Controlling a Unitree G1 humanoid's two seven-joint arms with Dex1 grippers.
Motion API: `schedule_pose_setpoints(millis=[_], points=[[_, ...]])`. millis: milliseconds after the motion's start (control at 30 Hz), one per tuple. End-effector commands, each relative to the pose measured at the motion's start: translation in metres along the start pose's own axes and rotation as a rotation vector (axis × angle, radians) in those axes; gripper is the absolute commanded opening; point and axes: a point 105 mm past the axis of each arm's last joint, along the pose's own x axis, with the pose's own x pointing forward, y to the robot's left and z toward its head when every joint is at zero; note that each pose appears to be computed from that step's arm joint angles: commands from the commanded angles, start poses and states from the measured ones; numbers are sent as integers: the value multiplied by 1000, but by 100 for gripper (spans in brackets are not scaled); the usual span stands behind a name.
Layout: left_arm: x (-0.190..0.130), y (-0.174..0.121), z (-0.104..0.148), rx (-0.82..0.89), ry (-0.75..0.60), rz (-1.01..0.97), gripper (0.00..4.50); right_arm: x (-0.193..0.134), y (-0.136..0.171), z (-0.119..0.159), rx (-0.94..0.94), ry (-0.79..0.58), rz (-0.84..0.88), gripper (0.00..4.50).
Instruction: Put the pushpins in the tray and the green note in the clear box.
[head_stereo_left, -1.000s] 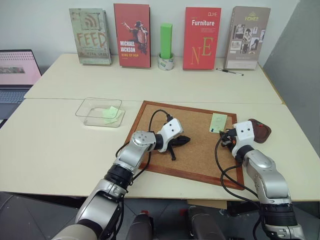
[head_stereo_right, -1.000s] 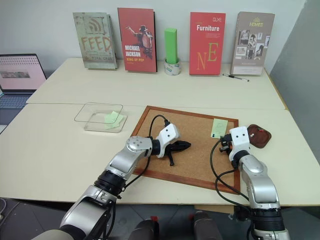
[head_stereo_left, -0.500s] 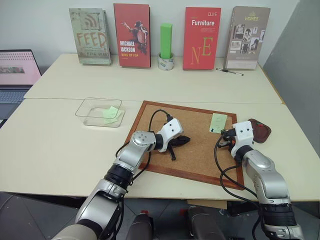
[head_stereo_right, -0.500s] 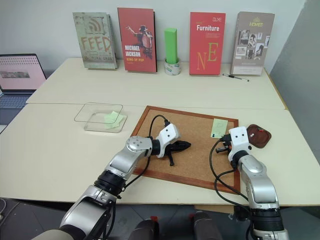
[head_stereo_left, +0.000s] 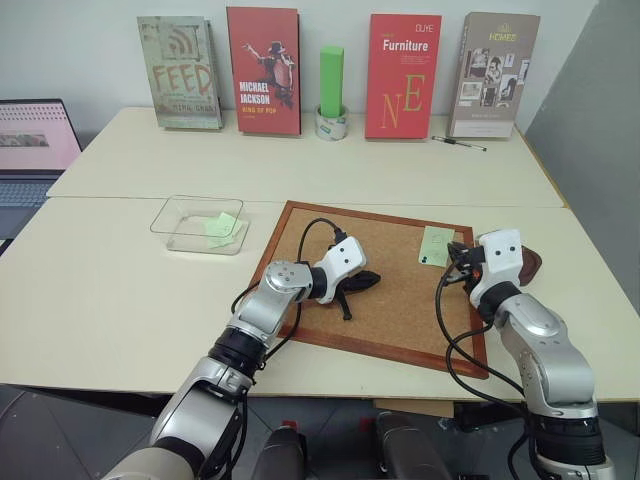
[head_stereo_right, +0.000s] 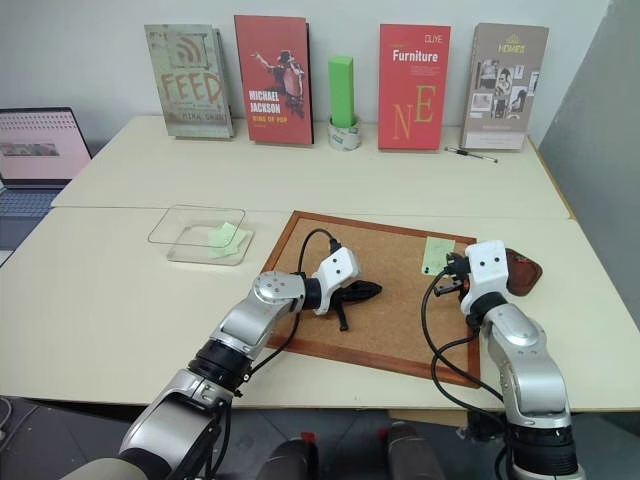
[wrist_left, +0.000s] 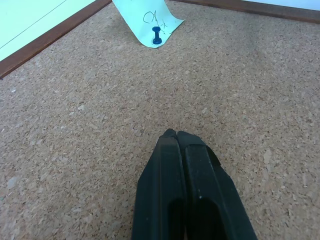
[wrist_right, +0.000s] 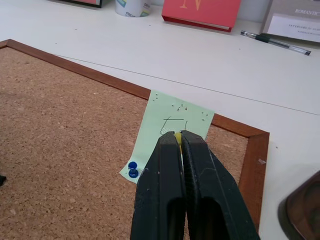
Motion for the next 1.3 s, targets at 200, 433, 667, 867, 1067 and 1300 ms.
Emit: schedule_pose_setpoints(millis=[200,433,667,867,1067,1300], points=[[-2,1,-18,-2,73,21,0,-19,-70,-7,-403,122,-198,2],[0,0,-17,5,70,18,0,-18,-92,-31,-581,236,-221,2],[-1,2,-18,7,72,25,0,-11,-98,-45,-584,282,-202,87],[-2,2,-19,4,74,30,0,-9,-99,-41,-548,263,-211,209],[-2,1,-19,3,72,29,0,-14,-104,-27,-504,225,-234,246],[0,0,-18,3,69,23,0,-21,-112,-23,-484,237,-259,246]])
